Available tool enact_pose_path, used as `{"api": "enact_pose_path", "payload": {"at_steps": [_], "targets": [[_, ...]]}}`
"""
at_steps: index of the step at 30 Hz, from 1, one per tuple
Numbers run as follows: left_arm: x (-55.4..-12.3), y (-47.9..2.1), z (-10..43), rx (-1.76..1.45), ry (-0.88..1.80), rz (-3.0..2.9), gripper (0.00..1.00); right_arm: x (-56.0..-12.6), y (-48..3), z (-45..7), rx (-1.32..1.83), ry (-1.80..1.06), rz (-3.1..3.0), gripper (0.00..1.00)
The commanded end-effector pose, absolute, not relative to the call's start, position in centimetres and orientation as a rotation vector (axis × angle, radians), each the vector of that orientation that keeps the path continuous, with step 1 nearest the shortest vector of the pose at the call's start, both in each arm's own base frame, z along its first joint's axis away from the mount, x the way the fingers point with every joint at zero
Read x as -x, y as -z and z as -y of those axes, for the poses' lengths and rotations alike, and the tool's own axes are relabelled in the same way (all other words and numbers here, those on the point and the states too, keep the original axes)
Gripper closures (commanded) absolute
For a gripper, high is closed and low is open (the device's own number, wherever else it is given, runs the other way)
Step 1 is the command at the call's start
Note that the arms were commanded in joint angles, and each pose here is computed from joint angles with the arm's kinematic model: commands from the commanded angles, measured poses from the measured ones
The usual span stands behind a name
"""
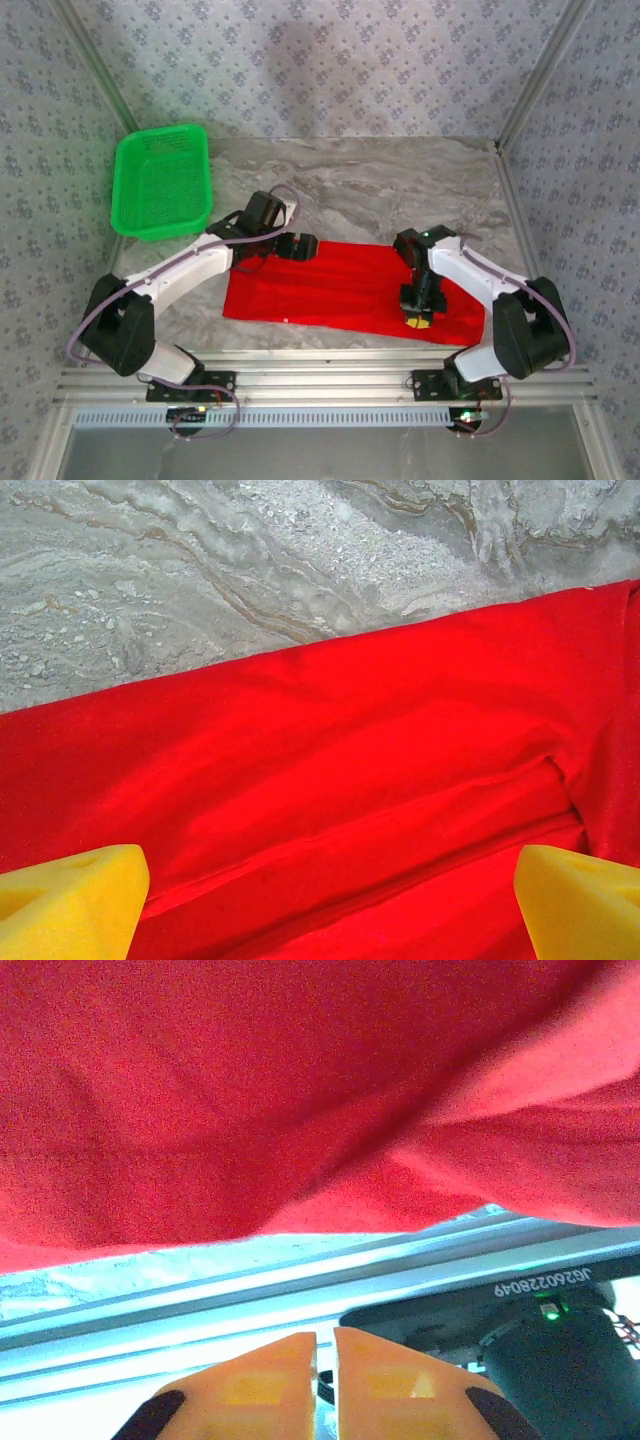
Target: Fold and stack the t-shirts
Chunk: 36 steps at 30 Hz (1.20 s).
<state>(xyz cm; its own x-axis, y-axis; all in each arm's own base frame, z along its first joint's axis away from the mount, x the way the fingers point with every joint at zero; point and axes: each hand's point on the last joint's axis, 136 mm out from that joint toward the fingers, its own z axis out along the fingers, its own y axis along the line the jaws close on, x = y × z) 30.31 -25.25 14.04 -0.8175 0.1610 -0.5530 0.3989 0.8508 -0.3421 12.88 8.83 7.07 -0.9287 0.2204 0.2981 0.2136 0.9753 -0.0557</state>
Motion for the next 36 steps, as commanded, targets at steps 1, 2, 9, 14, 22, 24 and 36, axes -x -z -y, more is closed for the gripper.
{"api": "enact_pose_path", "payload": {"at_steps": [1,2,9,14,22,24,36], "targets": [[-30.4,-14.1,25.3,-0.438,0.595,-2.497,0.06,-12.3,-9.0,-8.0,0.395,-0.092,2.833,0.84],[-30.3,-14.1,25.2,-0.437,0.592,-2.497,0.06,-12.4,-9.5,-8.0,0.406,-0.088,2.847,0.84],[-30.3,-13.9,25.5,-0.445,0.604,-2.503,0.06,-19.6,-11.6,-8.5,0.549,0.114,3.032,0.83],[-30.3,-13.9,25.4,-0.446,0.599,-2.508,0.06,-23.5,-7.9,-9.8,0.345,0.105,3.001,0.84],[-29.6,-13.4,24.4,-0.442,0.563,-2.519,0.06,-23.3,-4.1,-10.8,0.227,0.059,2.923,0.87],[-29.5,-13.3,24.3,-0.440,0.557,-2.522,0.06,-22.5,-4.0,-10.4,0.208,0.020,2.910,0.88],[-30.0,-12.8,24.6,-0.447,0.557,-2.530,0.06,-16.8,-3.3,-8.3,0.288,-0.086,2.820,0.88]]}}
